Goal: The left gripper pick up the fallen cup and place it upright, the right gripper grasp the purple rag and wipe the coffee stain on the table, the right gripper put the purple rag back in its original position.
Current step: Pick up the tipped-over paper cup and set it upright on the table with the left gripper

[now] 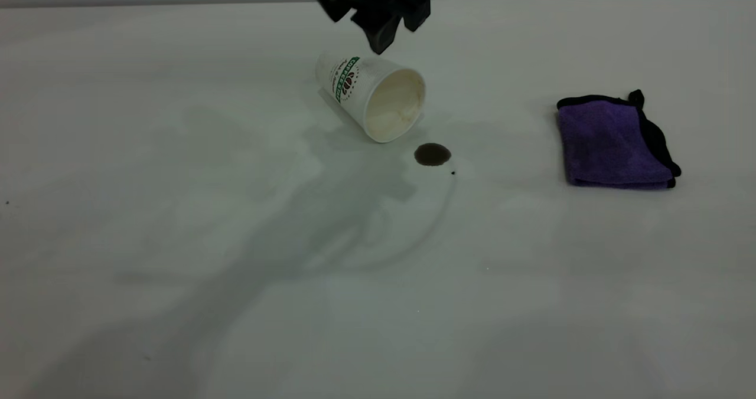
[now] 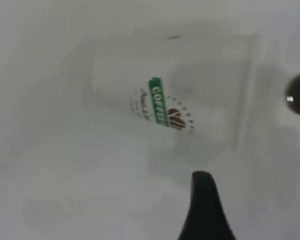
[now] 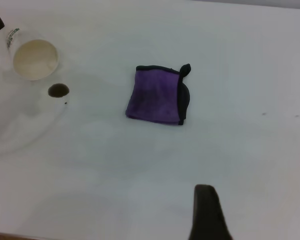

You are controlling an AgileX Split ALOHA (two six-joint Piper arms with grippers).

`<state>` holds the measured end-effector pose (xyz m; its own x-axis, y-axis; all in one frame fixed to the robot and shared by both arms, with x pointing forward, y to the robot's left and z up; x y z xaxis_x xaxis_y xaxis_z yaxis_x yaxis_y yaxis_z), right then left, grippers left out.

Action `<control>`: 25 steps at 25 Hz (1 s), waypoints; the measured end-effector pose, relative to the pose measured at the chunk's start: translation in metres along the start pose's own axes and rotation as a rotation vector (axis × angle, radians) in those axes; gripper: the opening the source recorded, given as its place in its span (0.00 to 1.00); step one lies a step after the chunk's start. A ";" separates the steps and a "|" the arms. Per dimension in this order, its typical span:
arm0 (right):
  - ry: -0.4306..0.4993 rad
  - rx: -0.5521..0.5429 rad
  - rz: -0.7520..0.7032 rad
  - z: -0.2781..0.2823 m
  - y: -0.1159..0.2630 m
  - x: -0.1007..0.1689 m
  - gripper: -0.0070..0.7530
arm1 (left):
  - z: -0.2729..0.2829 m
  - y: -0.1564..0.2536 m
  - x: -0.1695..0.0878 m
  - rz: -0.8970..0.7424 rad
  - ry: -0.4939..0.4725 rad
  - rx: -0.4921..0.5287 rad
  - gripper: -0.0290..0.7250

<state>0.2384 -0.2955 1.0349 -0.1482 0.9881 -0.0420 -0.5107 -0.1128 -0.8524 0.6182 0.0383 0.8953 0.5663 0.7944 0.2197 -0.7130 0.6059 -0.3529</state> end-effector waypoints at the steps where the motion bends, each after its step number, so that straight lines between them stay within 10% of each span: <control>1: 0.000 0.000 0.000 0.000 0.000 0.000 0.71 | -0.011 0.002 -0.001 0.004 -0.014 0.000 0.79; 25: -0.003 0.000 -0.001 0.000 0.000 0.000 0.71 | -0.092 0.000 -0.029 -0.097 -0.282 -0.140 0.79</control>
<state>0.2384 -0.2952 1.0350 -0.1498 0.9879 -0.0395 -0.5107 -0.1116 -0.8525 0.6402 0.0116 0.8052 0.4780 0.7256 0.4949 -0.5867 0.6831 -0.4349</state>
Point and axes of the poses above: a point on each arm's last joint axis where the gripper is mounted, z pointing back along that axis away from the gripper, x along the wrist's bending axis when the last joint is at zero, y = z × x, the point moved 1 cm from there along -z, pointing out along that axis toward the gripper, and after that the axes turned 3 degrees about z, right-handed, at the moved point
